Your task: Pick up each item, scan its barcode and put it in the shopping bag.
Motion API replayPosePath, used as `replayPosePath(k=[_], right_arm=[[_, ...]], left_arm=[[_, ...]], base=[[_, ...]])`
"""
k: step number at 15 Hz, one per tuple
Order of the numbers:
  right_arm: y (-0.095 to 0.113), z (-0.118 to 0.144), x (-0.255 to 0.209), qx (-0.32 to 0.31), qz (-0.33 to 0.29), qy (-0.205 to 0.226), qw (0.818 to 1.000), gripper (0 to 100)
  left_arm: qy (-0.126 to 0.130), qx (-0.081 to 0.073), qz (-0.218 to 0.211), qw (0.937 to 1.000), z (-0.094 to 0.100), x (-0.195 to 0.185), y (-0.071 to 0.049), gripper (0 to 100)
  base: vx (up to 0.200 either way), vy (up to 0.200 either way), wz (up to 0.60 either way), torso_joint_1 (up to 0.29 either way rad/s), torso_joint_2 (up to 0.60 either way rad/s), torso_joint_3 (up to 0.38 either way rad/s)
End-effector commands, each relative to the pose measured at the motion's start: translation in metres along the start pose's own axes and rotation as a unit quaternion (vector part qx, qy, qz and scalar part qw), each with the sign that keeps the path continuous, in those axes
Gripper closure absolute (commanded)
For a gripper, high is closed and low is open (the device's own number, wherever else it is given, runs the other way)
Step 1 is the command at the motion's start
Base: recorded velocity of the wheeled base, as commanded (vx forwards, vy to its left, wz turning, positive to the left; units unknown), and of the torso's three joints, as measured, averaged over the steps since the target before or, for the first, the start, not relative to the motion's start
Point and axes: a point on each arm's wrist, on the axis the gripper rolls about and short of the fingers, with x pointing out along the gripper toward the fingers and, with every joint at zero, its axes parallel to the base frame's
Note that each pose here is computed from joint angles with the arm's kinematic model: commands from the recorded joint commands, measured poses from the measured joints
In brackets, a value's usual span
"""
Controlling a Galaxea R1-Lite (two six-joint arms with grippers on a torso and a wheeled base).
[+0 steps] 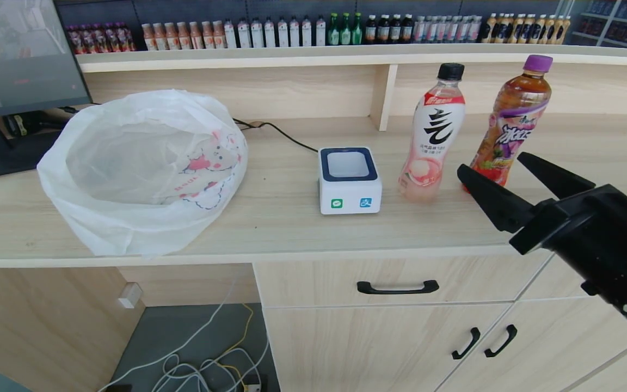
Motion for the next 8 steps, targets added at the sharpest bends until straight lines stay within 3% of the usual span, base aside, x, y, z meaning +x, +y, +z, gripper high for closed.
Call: replayPosePath(k=[1, 2, 8], right_arm=[[0.002, -0.005, 0.017, 0.000, -0.002, 0.004, 1.000, 0], [0.003, -0.003, 0.024, -0.002, -0.005, 0.001, 1.000, 0], [0.004, -0.006, 0.040, -0.018, -0.025, 0.080, 0.996, 0]], left_arm=[[0.000, 0.000, 0.000, 1.0000, 0.000, 0.000, 0.000, 0], [0.000, 0.000, 0.001, 1.0000, 0.000, 0.000, 0.000, 0], [0.000, 0.000, 0.000, 1.0000, 0.000, 0.000, 0.000, 0]], base=[[0.000, 0.000, 0.00, 0.000, 0.00, 0.000], [0.000, 0.000, 0.00, 0.000, 0.00, 0.000], [0.000, 0.000, 0.00, 0.000, 0.00, 0.000]])
